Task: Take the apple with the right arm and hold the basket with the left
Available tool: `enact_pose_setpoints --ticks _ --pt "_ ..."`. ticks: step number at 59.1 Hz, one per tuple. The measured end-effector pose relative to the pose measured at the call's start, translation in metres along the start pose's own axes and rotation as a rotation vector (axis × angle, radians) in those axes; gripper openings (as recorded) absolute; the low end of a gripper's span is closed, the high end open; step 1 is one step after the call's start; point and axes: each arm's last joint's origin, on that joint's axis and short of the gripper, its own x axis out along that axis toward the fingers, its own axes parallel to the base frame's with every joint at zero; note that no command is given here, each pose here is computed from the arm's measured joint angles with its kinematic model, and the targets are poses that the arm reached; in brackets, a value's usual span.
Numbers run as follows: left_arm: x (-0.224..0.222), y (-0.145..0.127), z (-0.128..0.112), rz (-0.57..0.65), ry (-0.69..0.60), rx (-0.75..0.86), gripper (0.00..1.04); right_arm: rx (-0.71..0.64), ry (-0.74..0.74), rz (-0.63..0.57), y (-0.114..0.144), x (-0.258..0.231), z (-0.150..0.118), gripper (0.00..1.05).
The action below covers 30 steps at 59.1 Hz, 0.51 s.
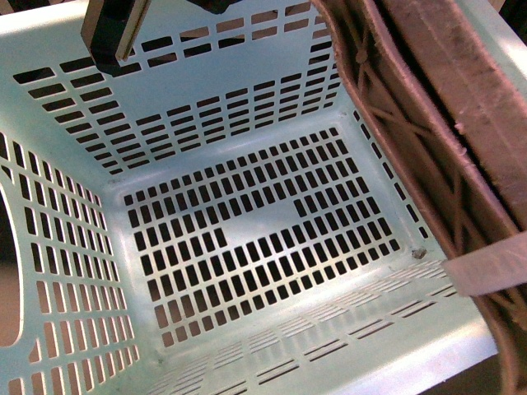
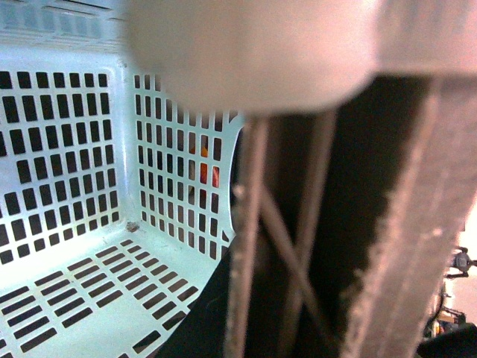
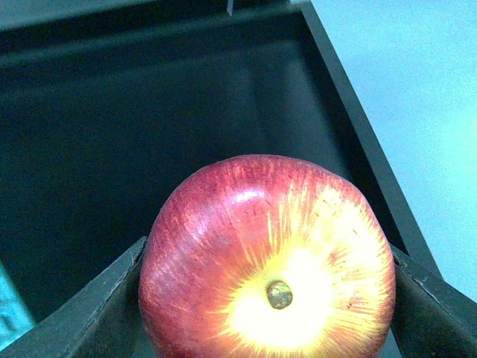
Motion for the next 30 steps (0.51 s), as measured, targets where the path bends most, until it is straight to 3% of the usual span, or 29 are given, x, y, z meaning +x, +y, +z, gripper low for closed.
enact_pose_setpoints --ticks 6,14,25,30 --pt "0.0 0.0 0.0 0.0 0.0 0.0 0.15 0.015 -0.082 0.056 0.021 -0.022 0.017 0.79" --pt "0.0 0.0 0.0 0.0 0.0 0.0 0.15 0.03 -0.209 0.211 0.075 -0.058 0.036 0.79" --pt "0.0 0.0 0.0 0.0 0.0 0.0 0.15 -0.012 -0.163 0.423 0.141 -0.071 0.015 0.79" --pt "0.0 0.0 0.0 0.0 0.0 0.0 0.15 -0.048 -0.131 0.463 0.159 -0.069 0.002 0.79"
